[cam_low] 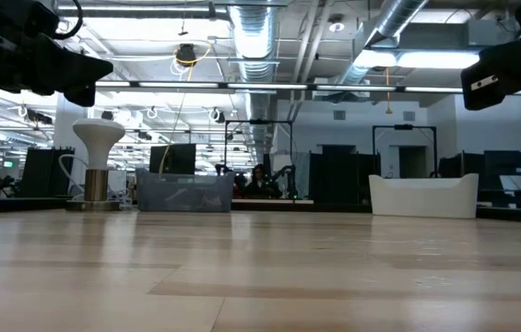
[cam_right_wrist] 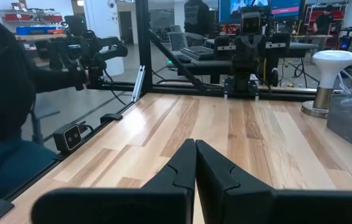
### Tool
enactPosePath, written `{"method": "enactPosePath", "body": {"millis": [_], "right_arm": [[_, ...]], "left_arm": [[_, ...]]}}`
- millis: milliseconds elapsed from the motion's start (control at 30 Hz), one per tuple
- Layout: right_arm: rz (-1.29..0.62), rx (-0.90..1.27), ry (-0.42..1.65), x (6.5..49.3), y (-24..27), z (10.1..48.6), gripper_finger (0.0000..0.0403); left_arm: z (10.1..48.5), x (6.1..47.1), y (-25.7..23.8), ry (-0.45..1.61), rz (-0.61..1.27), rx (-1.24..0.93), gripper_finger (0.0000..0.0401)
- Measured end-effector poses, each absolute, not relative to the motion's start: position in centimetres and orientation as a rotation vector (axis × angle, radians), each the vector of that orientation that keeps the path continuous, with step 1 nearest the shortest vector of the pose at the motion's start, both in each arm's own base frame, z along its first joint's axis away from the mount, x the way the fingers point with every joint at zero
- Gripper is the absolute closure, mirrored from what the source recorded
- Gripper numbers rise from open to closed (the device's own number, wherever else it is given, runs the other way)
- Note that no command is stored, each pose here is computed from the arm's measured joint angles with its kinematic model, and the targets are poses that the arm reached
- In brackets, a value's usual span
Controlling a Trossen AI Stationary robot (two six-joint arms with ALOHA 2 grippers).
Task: Pick and place Stapler, Stapler remover, tape
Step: Return to Home Position
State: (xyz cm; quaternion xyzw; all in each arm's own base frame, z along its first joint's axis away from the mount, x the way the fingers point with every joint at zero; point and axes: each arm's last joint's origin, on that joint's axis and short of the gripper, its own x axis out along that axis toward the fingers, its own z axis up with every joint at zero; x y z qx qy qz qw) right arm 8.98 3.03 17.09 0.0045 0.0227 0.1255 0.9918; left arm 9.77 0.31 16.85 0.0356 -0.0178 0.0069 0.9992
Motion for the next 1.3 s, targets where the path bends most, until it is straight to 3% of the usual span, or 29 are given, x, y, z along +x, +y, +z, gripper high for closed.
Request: {"method": "enactPosePath", "body": {"millis": [1300], "right_arm": [[0.252, 0.009, 0.047, 8.98, 3.02, 17.08, 0.0403]], "left_arm": [[17.01, 9.77, 0.32, -0.051, 0.015, 0.071, 0.0398]]}}
